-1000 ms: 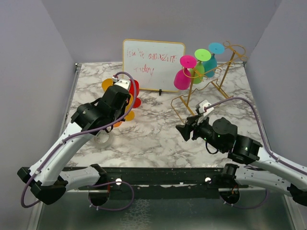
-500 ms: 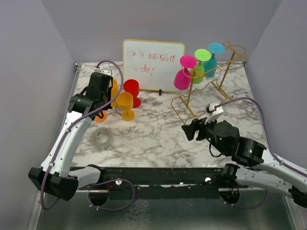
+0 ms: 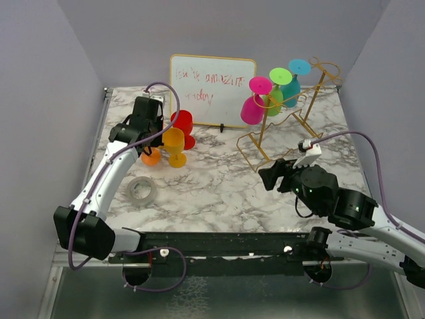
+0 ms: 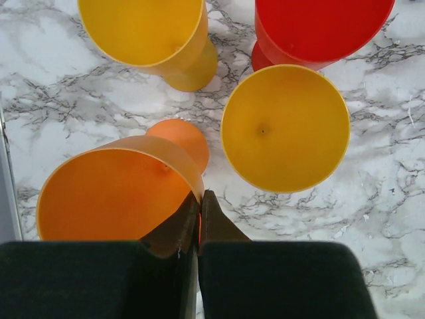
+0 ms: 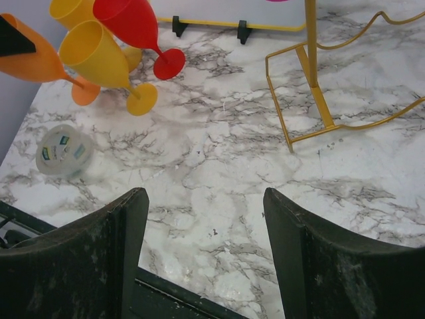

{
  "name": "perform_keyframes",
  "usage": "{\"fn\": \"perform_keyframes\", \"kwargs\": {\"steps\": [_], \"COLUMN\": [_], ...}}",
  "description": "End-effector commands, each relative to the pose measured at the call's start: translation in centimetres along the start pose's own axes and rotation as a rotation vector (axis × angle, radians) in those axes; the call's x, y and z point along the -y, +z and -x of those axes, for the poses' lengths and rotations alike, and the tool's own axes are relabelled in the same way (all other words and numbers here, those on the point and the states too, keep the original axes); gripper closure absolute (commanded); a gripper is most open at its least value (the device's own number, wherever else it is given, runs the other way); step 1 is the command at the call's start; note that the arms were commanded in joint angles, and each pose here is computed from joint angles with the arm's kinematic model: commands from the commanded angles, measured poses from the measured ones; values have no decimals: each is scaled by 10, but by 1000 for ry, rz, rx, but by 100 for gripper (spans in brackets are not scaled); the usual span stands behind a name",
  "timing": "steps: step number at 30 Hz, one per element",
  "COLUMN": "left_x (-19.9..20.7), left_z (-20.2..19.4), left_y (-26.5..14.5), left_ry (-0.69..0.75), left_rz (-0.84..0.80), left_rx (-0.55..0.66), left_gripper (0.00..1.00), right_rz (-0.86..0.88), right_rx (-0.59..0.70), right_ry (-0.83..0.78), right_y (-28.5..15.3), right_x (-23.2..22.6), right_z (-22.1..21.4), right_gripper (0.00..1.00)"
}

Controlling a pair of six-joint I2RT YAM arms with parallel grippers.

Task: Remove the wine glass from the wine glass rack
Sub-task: Place the wine glass at the center of the board.

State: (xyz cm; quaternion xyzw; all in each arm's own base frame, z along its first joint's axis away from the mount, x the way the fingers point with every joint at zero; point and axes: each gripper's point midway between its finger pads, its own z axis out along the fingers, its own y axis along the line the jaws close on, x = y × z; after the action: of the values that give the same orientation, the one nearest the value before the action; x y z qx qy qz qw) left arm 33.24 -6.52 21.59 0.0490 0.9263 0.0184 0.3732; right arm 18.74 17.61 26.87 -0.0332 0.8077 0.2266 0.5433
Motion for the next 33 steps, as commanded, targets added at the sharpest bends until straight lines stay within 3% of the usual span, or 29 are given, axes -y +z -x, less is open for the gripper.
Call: {"fn": "perform_keyframes", "kwargs": {"steps": [1,21,33], "left_x": [7,0,-7], "left_z": [11,-16,-16], "left_y": [16,59,53], "left_ry": [-13,-36,-41], "left_rz": [-42,34,61], "left_rx": [46,1,-6], "left_gripper": [100,100,71], "right_rz": [-31,-44,-51], "right_rx": [-5,2,1], "right_ry": [21,83,78], "right_y": [-2,-9,-6], "right_x": [4,11,11], "right_z": [2,1,0], "right_gripper": [25,25,25]}}
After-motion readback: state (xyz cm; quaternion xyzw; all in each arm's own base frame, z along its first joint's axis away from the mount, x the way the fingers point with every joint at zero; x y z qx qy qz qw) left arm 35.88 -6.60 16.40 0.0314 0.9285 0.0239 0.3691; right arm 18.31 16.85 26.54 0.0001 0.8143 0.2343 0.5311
